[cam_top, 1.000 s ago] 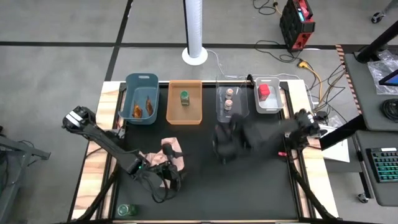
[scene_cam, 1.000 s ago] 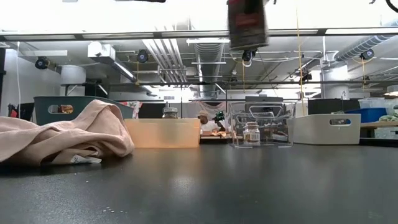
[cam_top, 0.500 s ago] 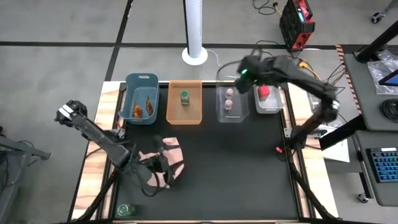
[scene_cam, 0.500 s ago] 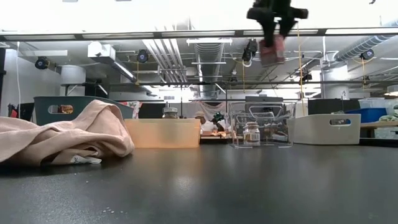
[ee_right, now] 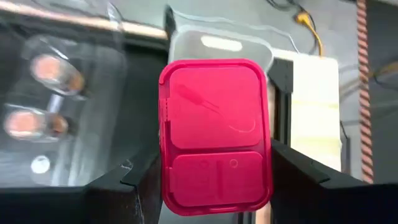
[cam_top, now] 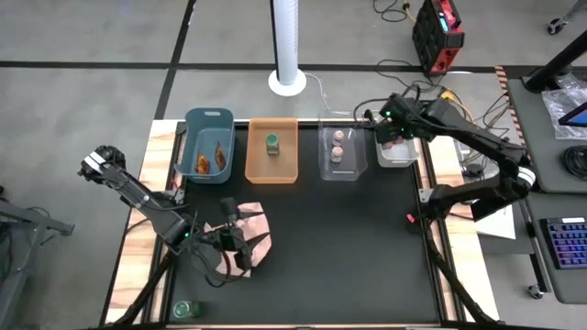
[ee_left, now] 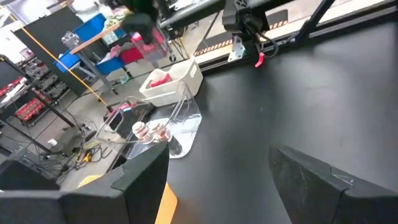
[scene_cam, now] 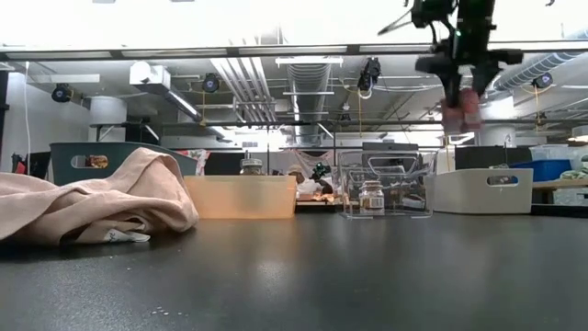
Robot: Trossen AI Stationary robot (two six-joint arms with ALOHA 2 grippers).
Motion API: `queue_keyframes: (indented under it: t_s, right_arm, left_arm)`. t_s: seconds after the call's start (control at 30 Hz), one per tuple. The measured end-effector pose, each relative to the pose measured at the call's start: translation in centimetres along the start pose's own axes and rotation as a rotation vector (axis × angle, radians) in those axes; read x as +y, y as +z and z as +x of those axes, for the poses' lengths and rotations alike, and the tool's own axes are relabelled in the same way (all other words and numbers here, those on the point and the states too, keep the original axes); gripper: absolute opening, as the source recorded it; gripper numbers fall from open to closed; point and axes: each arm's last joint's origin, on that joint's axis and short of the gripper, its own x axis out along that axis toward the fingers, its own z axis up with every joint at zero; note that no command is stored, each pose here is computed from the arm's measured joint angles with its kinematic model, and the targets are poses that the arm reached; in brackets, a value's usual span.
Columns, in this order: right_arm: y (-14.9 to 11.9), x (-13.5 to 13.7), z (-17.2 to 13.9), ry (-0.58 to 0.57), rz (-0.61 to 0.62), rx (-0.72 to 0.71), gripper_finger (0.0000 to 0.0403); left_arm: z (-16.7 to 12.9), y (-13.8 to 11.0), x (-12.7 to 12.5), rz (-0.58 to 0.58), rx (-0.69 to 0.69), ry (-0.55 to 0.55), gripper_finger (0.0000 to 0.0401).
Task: Sort spices by type
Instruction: Put the red seasoning can into the white bin
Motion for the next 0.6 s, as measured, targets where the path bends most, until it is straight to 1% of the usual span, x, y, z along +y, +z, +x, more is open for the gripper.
queue_keyframes:
  t_s: [0.1, 0.23, 0.37, 0.5, 0.6]
  right_arm:
    - [-0.6, -0.1, 1.4, -0.055, 0.003, 0.026, 0.021]
    - [-0.6, -0.5, 3.4, -0.18, 0.003, 0.026, 0.021]
    - [-0.5, -0.6, 5.3, -0.3, -0.003, 0.019, 0.021]
    - [0.0, -0.7, 7.6, -0.344, -0.002, 0.046, 0.021]
    - [-0.1, -0.7, 8.2, -0.411, -0.02, 0.041, 0.021]
  left_arm:
    - [0.2, 0.3, 0.2, -0.022, -0.014, 0.008, 0.0256]
    - [0.3, 0.5, 0.3, -0.026, -0.023, 0.013, 0.0256]
    - [0.2, 0.6, 0.5, -0.003, -0.026, 0.015, 0.0256]
    - [-0.1, 0.9, 1.0, -0.027, -0.037, 0.015, 0.0256]
    - [-0.3, 1.1, 1.3, -0.069, -0.045, 0.013, 0.0256]
